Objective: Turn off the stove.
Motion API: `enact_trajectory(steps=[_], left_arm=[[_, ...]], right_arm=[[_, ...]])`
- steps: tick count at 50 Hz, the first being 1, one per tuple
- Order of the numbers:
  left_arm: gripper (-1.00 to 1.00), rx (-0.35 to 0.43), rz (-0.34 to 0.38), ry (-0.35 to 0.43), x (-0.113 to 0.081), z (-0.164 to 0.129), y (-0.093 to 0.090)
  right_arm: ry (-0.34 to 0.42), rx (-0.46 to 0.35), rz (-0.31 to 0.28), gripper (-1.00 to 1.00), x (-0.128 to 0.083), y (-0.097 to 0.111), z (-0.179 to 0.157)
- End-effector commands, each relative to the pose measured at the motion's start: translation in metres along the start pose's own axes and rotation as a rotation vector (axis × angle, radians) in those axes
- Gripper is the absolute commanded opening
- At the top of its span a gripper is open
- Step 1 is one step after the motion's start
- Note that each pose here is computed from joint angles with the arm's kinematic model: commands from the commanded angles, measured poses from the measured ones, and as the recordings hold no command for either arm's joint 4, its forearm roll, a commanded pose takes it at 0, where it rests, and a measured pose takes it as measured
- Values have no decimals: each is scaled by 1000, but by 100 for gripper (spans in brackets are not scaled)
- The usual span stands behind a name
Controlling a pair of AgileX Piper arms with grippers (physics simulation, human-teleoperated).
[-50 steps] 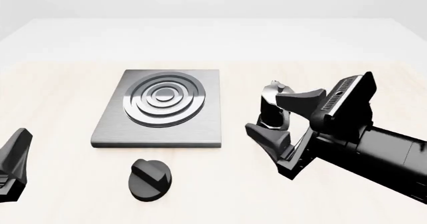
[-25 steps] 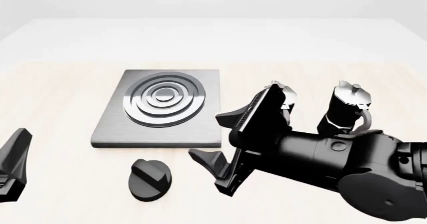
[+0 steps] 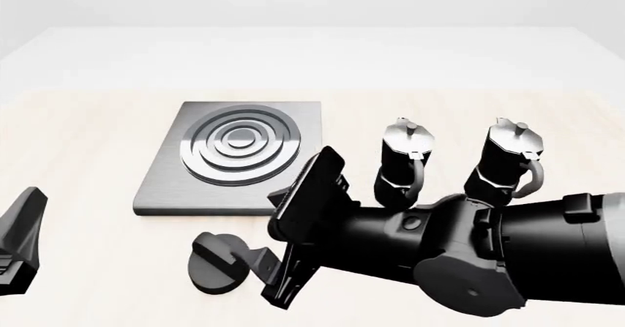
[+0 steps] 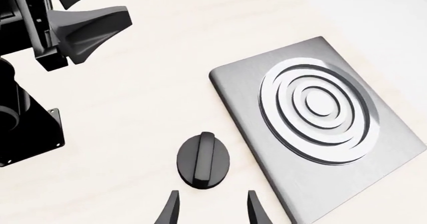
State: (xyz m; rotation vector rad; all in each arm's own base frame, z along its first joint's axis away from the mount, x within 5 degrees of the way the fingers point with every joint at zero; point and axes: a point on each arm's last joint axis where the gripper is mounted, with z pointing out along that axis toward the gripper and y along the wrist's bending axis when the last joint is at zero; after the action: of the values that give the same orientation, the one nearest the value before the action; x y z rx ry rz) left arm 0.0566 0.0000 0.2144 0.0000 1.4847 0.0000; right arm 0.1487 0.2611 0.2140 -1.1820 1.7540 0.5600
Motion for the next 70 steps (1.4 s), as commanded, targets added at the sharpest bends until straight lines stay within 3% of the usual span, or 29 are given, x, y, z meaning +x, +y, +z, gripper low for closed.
enact_trajectory(steps=[1,30,70], left_arm=[[100,0,0,0,0,0,0],[100,0,0,0,0,0,0],[100,0,0,0,0,0,0]], right_arm=[[47,-20,-4,100,6,6,20],[96,-27,-25,100,25,9,60],[118,-75,-25,100,38,30,81]])
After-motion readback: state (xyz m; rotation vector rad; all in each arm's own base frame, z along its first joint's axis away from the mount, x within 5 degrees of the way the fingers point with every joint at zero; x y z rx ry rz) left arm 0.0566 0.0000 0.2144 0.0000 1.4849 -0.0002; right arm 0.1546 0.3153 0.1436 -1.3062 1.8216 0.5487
